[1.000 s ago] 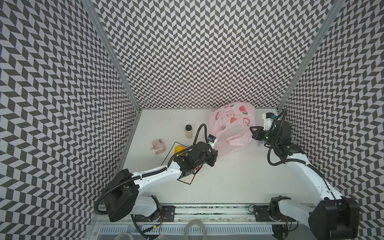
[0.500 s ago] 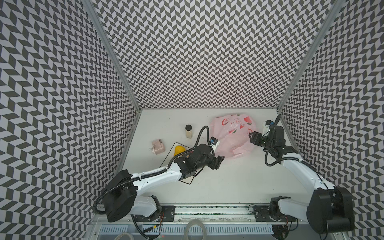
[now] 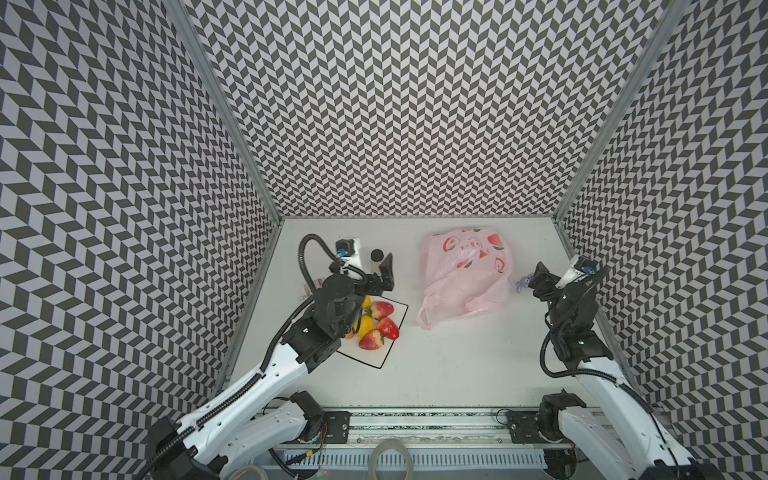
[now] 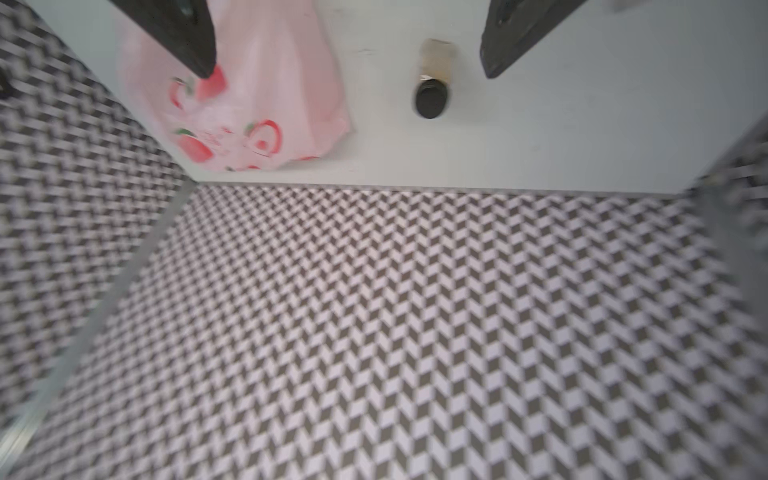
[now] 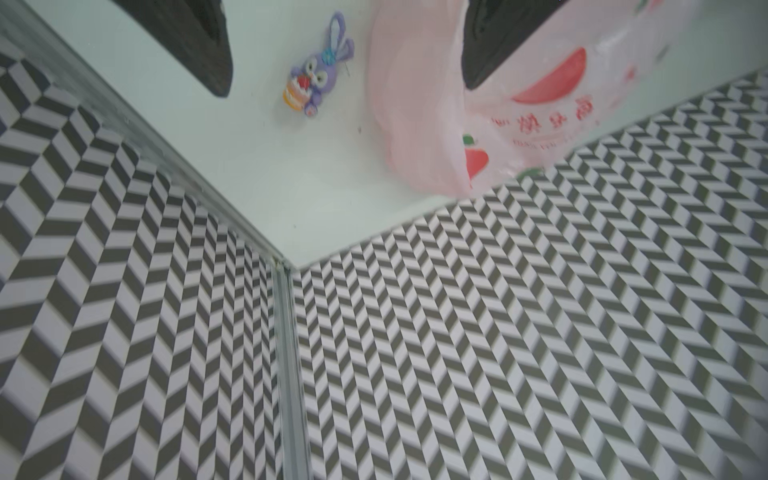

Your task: Take the fake fruits out of the plastic bag

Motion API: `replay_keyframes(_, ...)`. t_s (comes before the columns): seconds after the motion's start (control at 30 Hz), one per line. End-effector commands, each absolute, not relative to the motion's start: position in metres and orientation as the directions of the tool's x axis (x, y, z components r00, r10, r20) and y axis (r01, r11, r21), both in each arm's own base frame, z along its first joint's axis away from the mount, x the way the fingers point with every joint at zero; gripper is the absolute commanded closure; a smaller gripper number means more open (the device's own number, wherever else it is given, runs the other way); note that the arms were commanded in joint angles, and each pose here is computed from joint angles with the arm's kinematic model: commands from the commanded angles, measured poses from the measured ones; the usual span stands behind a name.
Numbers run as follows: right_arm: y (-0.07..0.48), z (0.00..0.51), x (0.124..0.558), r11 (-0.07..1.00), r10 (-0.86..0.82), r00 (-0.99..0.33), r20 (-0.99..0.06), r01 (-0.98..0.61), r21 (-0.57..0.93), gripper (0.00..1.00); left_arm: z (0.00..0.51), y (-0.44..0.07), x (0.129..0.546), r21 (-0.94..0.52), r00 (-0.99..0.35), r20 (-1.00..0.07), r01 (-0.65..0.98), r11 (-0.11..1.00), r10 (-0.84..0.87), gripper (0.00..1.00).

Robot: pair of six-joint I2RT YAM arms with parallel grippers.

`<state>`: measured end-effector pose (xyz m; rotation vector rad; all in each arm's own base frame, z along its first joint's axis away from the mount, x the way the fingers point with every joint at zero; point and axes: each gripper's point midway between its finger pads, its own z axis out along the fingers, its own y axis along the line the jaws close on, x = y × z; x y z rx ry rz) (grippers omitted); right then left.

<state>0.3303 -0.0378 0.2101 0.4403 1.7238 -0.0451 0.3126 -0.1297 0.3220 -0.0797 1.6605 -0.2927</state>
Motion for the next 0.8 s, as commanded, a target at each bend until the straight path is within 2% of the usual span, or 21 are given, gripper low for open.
replay_keyframes(0.0, -0.046, 0.220, 0.339, 0.927, 0.202, 0.001, -0.979, 0.322, 0.191, 0.16, 0.288, -0.049, 0.315, -0.177, -0.074, -0.978, -0.181, 0.967, -0.193, 0.01)
replay_keyframes(0.13, -0.043, 0.192, 0.349, 0.944, 0.160, -0.041, -0.986, 0.297, 0.141, 0.16, 0.255, 0.013, 0.311, -0.159, -0.025, -0.984, -0.303, 0.940, -0.175, 0.02)
replay_keyframes(0.23, -0.038, 0.178, 0.355, 0.955, 0.158, -0.039, -0.987, 0.259, 0.143, 0.15, 0.232, 0.037, 0.303, -0.135, 0.026, -0.991, -0.336, 0.932, -0.134, 0.02)
replay_keyframes(0.3, -0.033, 0.179, 0.358, 0.963, 0.156, 0.006, -0.988, 0.223, 0.153, 0.16, 0.217, 0.046, 0.299, -0.132, 0.050, -0.991, -0.343, 0.930, -0.122, 0.03)
replay_keyframes(0.37, -0.022, 0.174, 0.350, 0.977, 0.145, 0.044, -0.988, 0.149, 0.150, 0.15, 0.207, 0.049, 0.299, -0.130, 0.063, -0.991, -0.329, 0.935, -0.116, 0.02)
replay_keyframes(0.43, 0.004, 0.173, 0.352, 0.998, 0.056, 0.045, -0.997, 0.000, 0.056, 0.15, 0.197, 0.048, 0.300, -0.119, 0.067, -0.992, -0.310, 0.943, -0.103, 0.02)
replay_keyframes(0.5, 0.005, 0.163, 0.352, 0.998, 0.056, 0.046, -0.997, -0.007, 0.056, 0.15, 0.192, 0.047, 0.302, -0.096, 0.073, -0.994, -0.296, 0.950, -0.078, 0.02)
replay_keyframes(0.6, -0.009, 0.168, 0.351, 0.992, 0.095, 0.124, -0.988, 0.070, 0.104, 0.14, 0.192, 0.041, 0.312, -0.068, 0.076, -0.996, -0.257, 0.964, -0.050, 0.02)
replay_keyframes(0.67, -0.013, 0.151, 0.369, 0.989, 0.107, -0.009, -0.994, 0.105, 0.105, 0.13, 0.193, 0.037, 0.318, -0.067, 0.095, -0.994, -0.230, 0.971, -0.046, 0.02)
replay_keyframes(0.7, -0.016, 0.146, 0.373, 0.987, 0.110, -0.033, -0.993, 0.123, 0.105, 0.09, 0.190, 0.035, 0.321, -0.070, 0.096, -0.994, -0.220, 0.973, -0.050, 0.02)
replay_keyframes(0.77, -0.016, 0.157, 0.366, 0.986, 0.111, 0.056, -0.992, 0.115, 0.117, 0.07, 0.184, 0.031, 0.328, -0.072, 0.099, -0.994, -0.195, 0.978, -0.054, 0.02)
